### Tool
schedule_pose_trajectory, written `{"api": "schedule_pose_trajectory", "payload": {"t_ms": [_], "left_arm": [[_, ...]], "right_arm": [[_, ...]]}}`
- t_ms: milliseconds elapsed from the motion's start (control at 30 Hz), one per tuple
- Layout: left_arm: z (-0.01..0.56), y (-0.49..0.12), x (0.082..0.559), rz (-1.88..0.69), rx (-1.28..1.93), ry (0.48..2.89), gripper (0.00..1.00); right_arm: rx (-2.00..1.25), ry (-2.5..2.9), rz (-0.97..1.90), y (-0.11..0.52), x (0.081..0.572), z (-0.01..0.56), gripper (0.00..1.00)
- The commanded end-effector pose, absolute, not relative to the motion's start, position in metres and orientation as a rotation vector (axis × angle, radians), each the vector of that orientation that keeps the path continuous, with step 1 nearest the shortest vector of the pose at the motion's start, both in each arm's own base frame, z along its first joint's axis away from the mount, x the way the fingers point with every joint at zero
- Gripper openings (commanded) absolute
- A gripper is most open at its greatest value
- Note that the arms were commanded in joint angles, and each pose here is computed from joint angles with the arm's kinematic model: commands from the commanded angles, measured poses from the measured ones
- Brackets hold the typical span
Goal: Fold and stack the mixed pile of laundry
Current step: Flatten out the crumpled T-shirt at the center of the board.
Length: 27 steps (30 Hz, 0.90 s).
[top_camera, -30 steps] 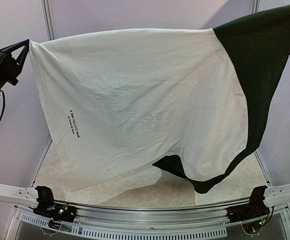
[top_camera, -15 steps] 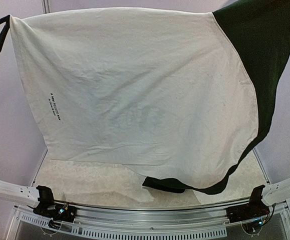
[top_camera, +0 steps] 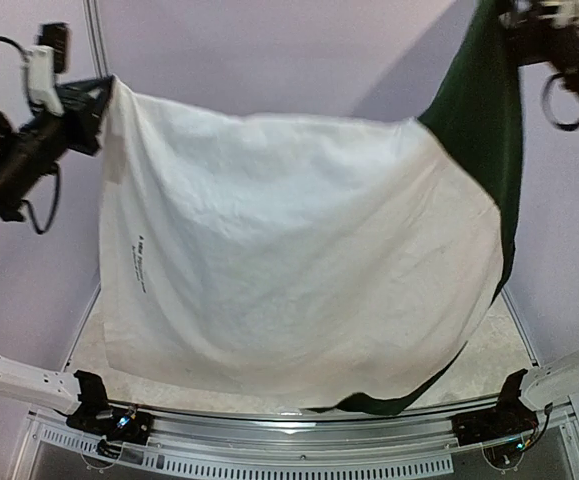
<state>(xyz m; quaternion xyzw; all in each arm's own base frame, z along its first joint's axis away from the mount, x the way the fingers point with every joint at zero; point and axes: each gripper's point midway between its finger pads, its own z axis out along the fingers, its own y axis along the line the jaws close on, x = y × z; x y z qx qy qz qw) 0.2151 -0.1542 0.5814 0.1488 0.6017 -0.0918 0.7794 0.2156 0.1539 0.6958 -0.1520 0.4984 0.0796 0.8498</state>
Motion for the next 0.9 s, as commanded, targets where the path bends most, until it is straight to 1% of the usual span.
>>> {"api": "schedule_pose_trajectory", "payload": {"t_ms": [0,33,133,167,200,233,267,333,367,500,700,867], "left_arm": [[0.458,-0.175,0.303,0.007,0.249,1.59,0.0],[0.431,-0.169,0.327,0.02,0.225,1.654,0.0],[0.35,-0.154,0.4,0.061,0.162,1.878,0.0],[0.323,-0.149,0.42,0.071,0.148,1.954,0.0],[0.296,-0.147,0.436,0.082,0.146,2.022,0.0],[0.275,-0.145,0.448,0.1,0.142,2.068,0.0],[0.257,-0.145,0.457,0.112,0.14,2.099,0.0],[0.229,-0.145,0.471,0.115,0.137,2.141,0.0],[0.218,-0.144,0.477,0.123,0.134,2.163,0.0],[0.188,-0.142,0.491,0.131,0.127,2.214,0.0],[0.171,-0.144,0.501,0.109,0.126,2.233,0.0],[0.172,-0.145,0.506,0.108,0.102,2.221,0.0]], "right_arm": [[-0.367,1.408,-0.089,0.216,0.366,0.553,0.0],[-0.367,1.463,-0.07,0.22,0.396,0.528,0.0],[-0.336,1.625,-0.058,0.206,0.471,0.474,0.0],[-0.353,1.699,-0.06,0.214,0.503,0.437,0.0],[-0.369,1.748,-0.065,0.22,0.526,0.407,0.0],[-0.381,1.774,-0.069,0.223,0.54,0.39,0.0],[-0.409,1.825,-0.075,0.23,0.557,0.356,0.0],[-0.421,1.87,-0.064,0.234,0.577,0.323,0.0],[-0.431,1.896,-0.05,0.237,0.587,0.303,0.0],[-0.418,1.937,-0.029,0.233,0.608,0.269,0.0],[-0.406,1.95,-0.036,0.228,0.618,0.251,0.0],[-0.403,1.936,-0.045,0.23,0.623,0.246,0.0]]}}
